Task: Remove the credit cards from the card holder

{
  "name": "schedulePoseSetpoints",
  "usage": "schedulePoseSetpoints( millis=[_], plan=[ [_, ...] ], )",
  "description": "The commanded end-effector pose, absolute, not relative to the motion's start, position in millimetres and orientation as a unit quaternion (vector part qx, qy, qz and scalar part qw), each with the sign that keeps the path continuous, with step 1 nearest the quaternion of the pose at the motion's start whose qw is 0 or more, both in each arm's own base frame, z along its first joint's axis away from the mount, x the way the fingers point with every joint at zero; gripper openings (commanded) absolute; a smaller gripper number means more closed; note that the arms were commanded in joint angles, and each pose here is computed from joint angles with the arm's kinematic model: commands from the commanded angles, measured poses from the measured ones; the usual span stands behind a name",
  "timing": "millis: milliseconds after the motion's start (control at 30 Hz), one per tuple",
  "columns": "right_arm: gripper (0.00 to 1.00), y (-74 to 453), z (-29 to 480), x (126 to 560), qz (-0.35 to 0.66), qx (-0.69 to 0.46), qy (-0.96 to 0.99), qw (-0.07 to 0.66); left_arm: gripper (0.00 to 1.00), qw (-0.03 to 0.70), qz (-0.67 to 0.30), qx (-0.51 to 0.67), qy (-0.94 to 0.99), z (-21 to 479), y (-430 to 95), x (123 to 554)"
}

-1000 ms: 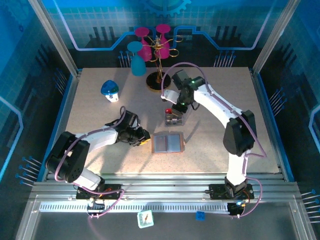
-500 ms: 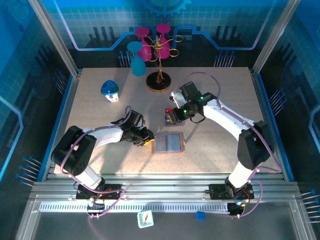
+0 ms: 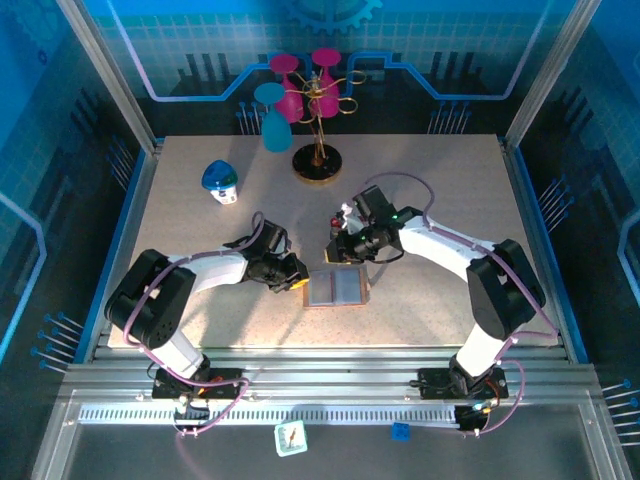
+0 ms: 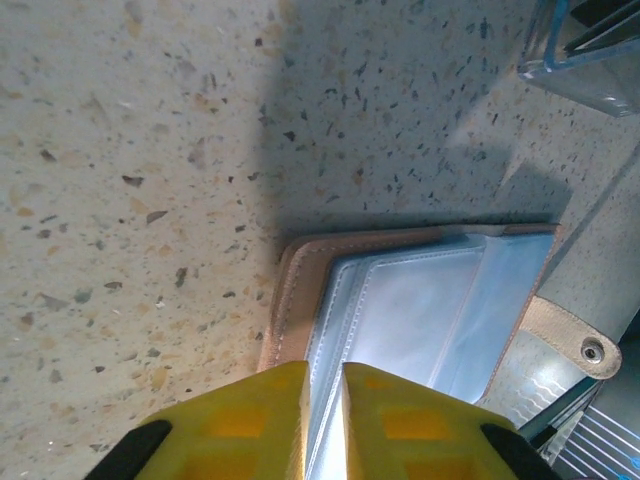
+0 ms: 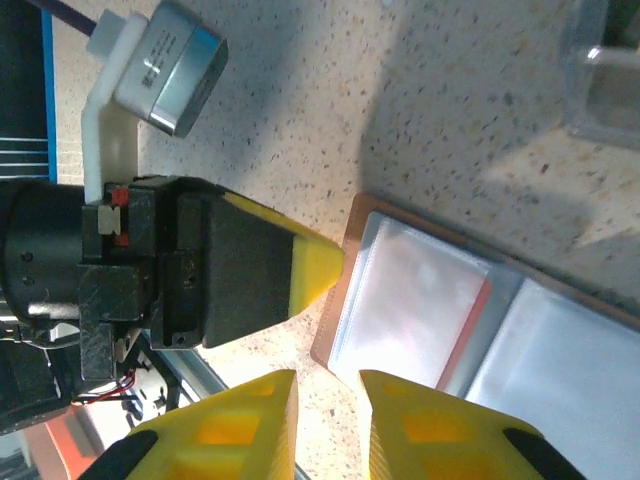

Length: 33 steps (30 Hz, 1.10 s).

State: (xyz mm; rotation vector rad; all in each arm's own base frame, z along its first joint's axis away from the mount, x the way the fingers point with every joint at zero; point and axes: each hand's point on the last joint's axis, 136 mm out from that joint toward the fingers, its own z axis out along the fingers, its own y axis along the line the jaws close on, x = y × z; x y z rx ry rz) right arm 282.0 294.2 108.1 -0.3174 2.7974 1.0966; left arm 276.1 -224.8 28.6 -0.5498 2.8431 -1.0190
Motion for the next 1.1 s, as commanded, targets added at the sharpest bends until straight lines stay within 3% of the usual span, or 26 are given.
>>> schedulePoseSetpoints(
  millis=[0, 333, 1067],
  plan=[
    [0.22, 299.8, 90.7, 269.8, 0.365, -0.09, 0.926, 0.019, 0.14, 0.018, -0.334, -0.18, 0.925, 25.5, -230.5, 271.9],
    [0.22, 307.5, 63.5, 256.1, 0.347, -0.09, 0.933, -0.019, 0.07, 0.003, -0.321, -0.186, 0.929, 15.5, -227.3, 265.9],
    [0.28, 317.4, 36.4, 245.9, 0.335, -0.092, 0.936, -0.055, 0.06, 0.002, -0.313, -0.186, 0.931, 13.3, -223.9, 262.4]
  ],
)
